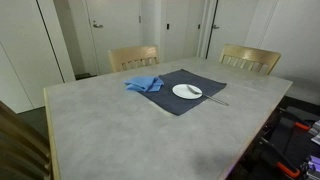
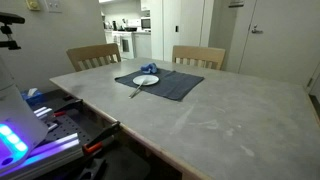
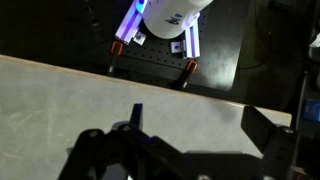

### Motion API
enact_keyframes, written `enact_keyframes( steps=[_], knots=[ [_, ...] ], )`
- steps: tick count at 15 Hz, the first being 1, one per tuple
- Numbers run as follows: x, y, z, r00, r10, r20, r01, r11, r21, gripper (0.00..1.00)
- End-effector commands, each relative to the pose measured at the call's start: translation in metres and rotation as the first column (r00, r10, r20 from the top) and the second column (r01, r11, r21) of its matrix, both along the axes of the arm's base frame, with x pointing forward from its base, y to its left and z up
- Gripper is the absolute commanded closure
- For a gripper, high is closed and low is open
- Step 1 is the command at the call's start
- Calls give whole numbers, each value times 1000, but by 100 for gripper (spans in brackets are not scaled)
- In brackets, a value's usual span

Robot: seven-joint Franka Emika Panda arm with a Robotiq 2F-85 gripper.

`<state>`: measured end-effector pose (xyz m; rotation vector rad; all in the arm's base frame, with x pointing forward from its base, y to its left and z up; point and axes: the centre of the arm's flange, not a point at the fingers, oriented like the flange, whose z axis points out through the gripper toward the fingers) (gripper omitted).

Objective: Move the blue cloth to the right

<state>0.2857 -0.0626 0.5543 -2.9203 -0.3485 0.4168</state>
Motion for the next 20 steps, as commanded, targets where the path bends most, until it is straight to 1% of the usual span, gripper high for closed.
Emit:
enact_keyframes(
  steps=[1,6,11,15,20],
  knots=[
    [0,0,0,1000,0,0,0,1000,0,0],
    [10,-1,-1,1000,15,-1,-15,1000,0,0],
    [30,-4,-5,999,35,3,-35,999,-2,0],
    [55,-7,-11,999,52,1,-52,999,-14,0],
    [95,-12,-20,997,77,22,-76,997,-27,0]
  ],
)
